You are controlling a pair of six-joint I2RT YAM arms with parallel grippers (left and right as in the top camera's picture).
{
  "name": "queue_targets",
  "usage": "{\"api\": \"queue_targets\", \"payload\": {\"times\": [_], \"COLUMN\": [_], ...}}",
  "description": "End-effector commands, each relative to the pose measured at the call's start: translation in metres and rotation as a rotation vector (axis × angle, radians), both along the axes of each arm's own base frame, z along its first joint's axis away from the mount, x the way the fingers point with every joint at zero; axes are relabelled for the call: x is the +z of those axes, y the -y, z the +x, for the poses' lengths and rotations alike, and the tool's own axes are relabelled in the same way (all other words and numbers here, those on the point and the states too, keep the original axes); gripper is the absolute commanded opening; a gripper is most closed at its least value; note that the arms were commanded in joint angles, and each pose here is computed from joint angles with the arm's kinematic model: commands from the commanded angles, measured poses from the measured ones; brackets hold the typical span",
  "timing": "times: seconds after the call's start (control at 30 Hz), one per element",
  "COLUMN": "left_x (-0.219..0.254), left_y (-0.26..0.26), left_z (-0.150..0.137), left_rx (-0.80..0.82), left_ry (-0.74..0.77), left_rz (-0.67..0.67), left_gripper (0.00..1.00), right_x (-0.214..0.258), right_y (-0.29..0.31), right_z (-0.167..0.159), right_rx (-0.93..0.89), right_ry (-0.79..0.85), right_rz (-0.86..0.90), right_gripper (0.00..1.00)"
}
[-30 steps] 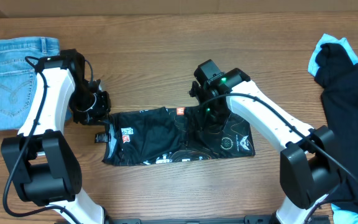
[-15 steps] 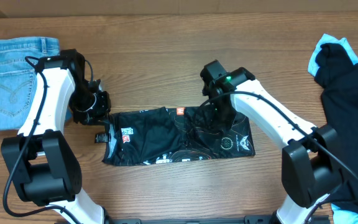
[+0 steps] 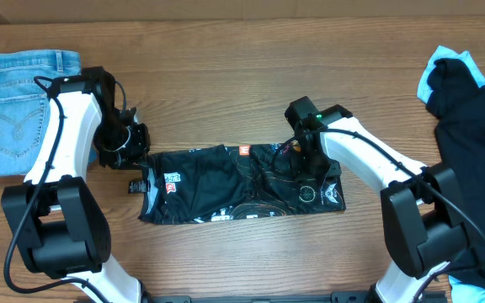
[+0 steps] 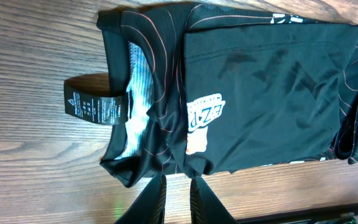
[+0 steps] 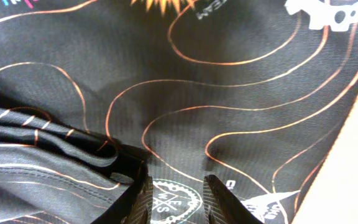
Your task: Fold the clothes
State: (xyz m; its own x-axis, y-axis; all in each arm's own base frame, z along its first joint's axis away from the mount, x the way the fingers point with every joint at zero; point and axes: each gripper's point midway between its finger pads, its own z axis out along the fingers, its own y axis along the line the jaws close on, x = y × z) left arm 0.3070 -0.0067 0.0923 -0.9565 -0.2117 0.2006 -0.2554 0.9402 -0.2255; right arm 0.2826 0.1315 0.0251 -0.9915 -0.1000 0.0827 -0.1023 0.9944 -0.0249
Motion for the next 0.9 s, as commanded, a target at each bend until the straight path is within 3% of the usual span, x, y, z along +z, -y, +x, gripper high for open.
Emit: {"api": "queue_targets", "payload": {"times": [0.0, 0.37, 0.87], "left_x": [0.012, 0.012, 0.012], "left_y": [0.002, 0.002, 0.001], "left_z": [0.005, 0.005, 0.004], "left_rx": [-0.011, -0.011, -0.011], "left_ry": [0.046, 0.043, 0.041], "left_rz": [-0.008, -0.008, -0.005], "left_gripper": [0.18, 0.18, 0.18], "right_x": [-0.001, 0.002, 0.003], "right_y": [-0.007, -0.038, -0.046], "right_z": [-0.005, -0.022, -0.022], "right_rx": [0.003, 0.094, 0.117], "right_ry": [-0.020, -0.106, -0.104], "right_rz": [0.038, 0.240, 0.284], "right_gripper": [0.31, 0.32, 0.32]}}
